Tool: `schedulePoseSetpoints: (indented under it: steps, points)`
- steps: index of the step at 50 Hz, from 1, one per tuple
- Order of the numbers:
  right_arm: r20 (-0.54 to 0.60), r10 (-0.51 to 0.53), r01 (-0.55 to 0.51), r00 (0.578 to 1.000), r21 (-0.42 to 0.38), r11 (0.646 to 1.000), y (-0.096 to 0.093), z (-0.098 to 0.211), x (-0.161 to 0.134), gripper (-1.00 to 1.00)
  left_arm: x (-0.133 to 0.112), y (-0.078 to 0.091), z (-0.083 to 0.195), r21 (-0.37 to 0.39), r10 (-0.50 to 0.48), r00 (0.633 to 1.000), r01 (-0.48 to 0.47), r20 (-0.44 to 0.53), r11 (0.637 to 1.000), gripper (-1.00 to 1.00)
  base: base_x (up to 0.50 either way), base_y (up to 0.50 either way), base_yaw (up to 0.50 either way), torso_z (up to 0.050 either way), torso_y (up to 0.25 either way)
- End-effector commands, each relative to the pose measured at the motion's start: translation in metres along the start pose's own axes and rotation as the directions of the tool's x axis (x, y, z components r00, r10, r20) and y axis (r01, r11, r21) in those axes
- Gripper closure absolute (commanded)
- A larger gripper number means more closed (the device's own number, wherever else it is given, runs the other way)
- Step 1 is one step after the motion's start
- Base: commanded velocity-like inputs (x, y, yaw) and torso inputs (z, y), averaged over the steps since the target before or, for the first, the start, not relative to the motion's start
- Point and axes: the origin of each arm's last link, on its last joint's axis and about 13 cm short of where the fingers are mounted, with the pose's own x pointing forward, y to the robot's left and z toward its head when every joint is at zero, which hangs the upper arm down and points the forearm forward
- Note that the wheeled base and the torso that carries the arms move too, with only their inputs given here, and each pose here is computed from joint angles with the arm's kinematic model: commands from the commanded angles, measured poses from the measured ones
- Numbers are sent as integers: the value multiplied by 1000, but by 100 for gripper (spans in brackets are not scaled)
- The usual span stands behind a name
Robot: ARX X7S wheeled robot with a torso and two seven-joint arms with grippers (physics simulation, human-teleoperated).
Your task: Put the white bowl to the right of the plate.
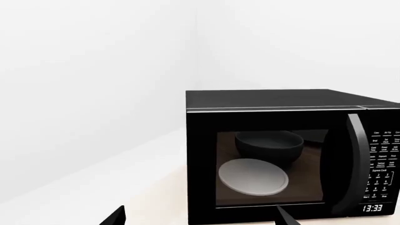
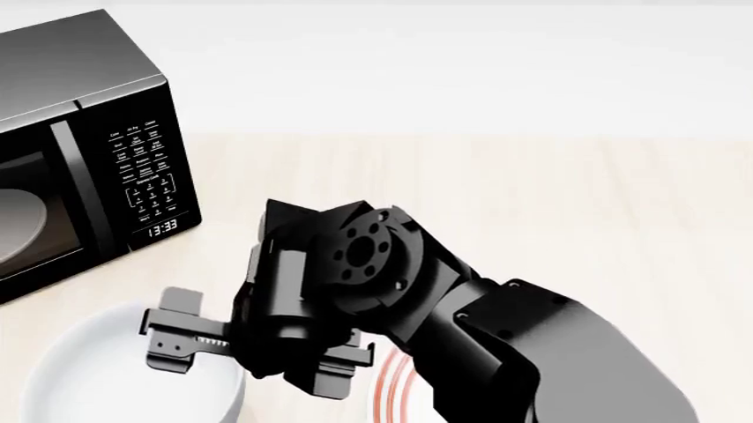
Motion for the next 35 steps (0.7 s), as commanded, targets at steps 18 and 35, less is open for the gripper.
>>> schedulePoseSetpoints:
  steps: [18,35]
  points:
    - [-6,13,-13,1000,1,1000,-8,-14,21,-100,-4,2,2,-4,-4,1000,4,11,1000,-100,0,0,0,0,0]
    - [-4,18,-18,1000,-5,1000,-9,-17,24,-100,-5,2,3,-6,-7,1000,7,17,1000,-100,0,0,0,0,0]
